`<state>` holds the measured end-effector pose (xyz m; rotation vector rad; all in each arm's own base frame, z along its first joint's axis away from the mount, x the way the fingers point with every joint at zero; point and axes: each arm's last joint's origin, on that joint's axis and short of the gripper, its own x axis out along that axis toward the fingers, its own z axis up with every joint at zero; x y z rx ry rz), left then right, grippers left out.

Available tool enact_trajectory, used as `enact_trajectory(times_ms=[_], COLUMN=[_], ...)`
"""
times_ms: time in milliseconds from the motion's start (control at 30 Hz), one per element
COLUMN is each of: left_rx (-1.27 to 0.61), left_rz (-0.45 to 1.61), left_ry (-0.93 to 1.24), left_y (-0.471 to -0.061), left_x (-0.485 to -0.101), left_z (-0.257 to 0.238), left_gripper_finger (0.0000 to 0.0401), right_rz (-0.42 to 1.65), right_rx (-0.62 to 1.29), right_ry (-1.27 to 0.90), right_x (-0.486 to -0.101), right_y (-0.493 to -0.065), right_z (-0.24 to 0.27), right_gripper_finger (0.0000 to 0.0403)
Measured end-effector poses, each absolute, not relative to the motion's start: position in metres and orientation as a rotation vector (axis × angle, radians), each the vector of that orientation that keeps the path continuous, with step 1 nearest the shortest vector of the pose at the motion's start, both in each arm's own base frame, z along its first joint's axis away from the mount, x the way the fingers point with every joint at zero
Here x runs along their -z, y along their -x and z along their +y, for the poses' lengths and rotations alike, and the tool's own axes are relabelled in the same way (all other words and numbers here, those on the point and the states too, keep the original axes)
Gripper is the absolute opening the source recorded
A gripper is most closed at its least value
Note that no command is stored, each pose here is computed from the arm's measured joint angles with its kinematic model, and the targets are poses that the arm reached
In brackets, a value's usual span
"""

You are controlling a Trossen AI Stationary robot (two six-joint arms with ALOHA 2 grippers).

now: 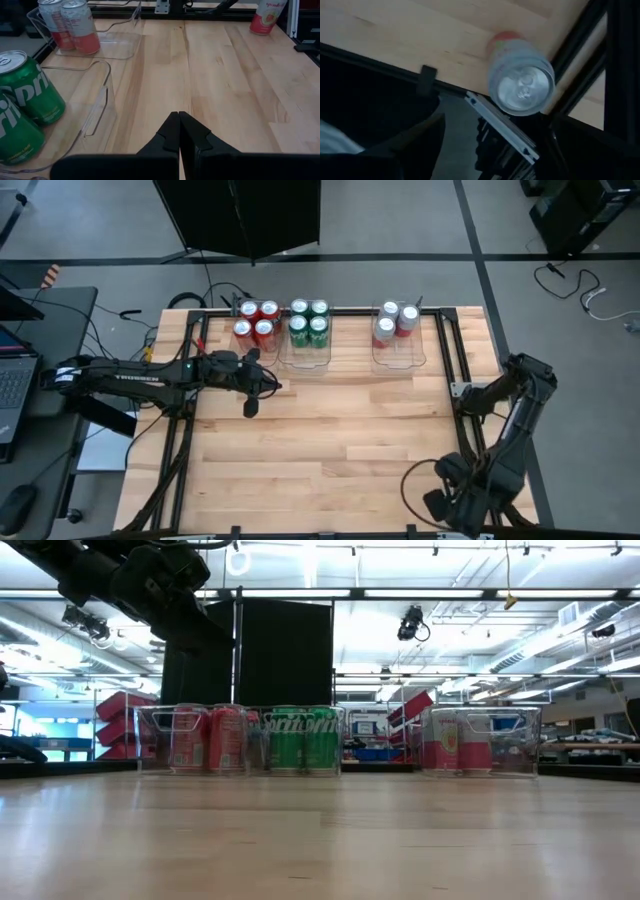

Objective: Sort soda cans
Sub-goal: Put the white pink soda can into the right transparent bin

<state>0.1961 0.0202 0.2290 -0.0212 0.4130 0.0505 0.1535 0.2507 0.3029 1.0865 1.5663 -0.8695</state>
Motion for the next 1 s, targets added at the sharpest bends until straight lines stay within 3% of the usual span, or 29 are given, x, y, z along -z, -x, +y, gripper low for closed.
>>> enact_trajectory(times_ms=[733,867,1000], left_rx=[-0.055,-0.056,-0.06], left_rz=[0.422,0.422,0.419], left_ry=[0.044,0.047,0.065], left_y=[-0.196,-0.196,-0.196], left_x=[-0.228,-0.228,-0.228], left_z=[0.02,0.02,0.02], left_gripper_finger=[0.0,0.0,0.0], right_rz=[1.613,1.625,1.641], right_rx=[1.012,0.98,0.968], right_ry=[-0.895,-0.913,-0.918], right_x=[-0.237,-0.222,-0.219], right_y=[-0.144,-0.145,-0.148], right_z=[0.264,0.264,0.261], right_gripper_finger=[0.0358,0.0337,0.0288])
